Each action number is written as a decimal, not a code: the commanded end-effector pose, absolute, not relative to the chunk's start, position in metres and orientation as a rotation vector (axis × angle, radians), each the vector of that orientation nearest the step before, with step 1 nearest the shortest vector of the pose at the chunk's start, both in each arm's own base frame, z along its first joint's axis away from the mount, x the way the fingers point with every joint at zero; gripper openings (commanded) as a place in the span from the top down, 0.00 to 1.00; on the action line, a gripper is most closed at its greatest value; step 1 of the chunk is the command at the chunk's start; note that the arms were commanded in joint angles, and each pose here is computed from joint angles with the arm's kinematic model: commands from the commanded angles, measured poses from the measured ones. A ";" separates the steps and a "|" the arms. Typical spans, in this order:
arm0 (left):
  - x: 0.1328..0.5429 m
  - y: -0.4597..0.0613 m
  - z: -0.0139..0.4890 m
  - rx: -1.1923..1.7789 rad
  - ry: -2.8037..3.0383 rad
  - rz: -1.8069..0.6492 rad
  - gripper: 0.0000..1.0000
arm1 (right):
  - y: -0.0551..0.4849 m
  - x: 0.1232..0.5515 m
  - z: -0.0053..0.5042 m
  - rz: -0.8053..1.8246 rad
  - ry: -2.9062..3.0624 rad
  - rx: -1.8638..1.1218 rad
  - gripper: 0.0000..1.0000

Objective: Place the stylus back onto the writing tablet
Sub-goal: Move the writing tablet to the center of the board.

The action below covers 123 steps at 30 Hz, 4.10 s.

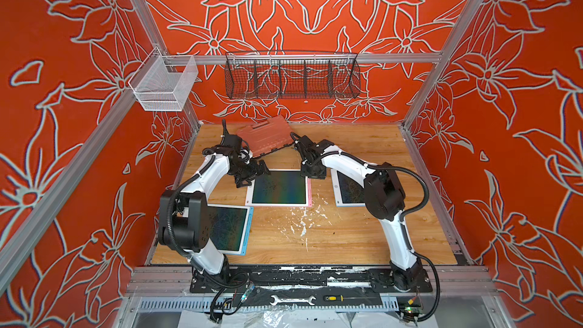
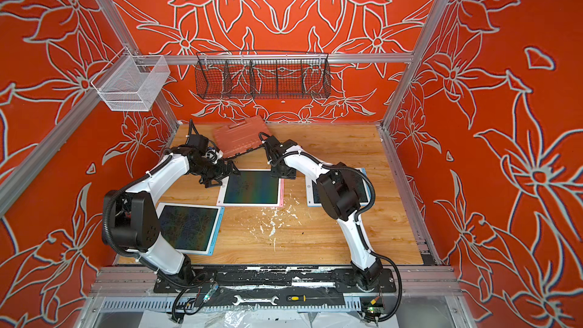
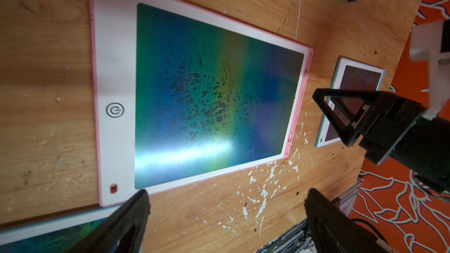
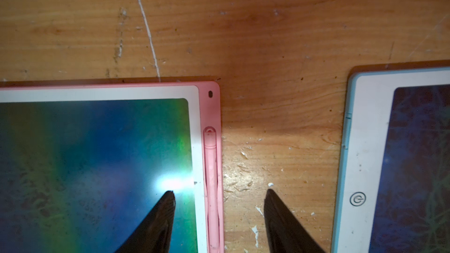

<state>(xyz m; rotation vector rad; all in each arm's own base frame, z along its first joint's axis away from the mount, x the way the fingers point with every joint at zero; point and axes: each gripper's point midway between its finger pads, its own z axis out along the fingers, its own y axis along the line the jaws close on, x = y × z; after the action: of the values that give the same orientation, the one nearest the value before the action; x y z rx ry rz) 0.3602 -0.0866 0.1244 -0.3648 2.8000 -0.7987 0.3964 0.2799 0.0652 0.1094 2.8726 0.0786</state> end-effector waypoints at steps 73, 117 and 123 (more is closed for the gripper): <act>0.345 -0.080 0.146 -0.358 2.761 -0.813 0.02 | 0.321 0.390 0.019 0.389 2.983 0.305 0.20; 0.332 -0.097 0.162 -0.293 2.748 -0.819 0.03 | 0.345 0.394 0.048 0.444 2.928 0.183 0.18; 0.327 -0.114 0.162 -0.246 2.741 -0.820 0.03 | 0.327 0.399 0.084 0.428 2.866 0.188 0.17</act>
<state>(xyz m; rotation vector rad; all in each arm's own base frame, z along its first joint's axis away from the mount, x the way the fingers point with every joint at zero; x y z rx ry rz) 0.3325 -0.1096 0.1575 -0.2530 2.7545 -0.8227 0.3955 0.3433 0.0470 0.1834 2.9252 0.4568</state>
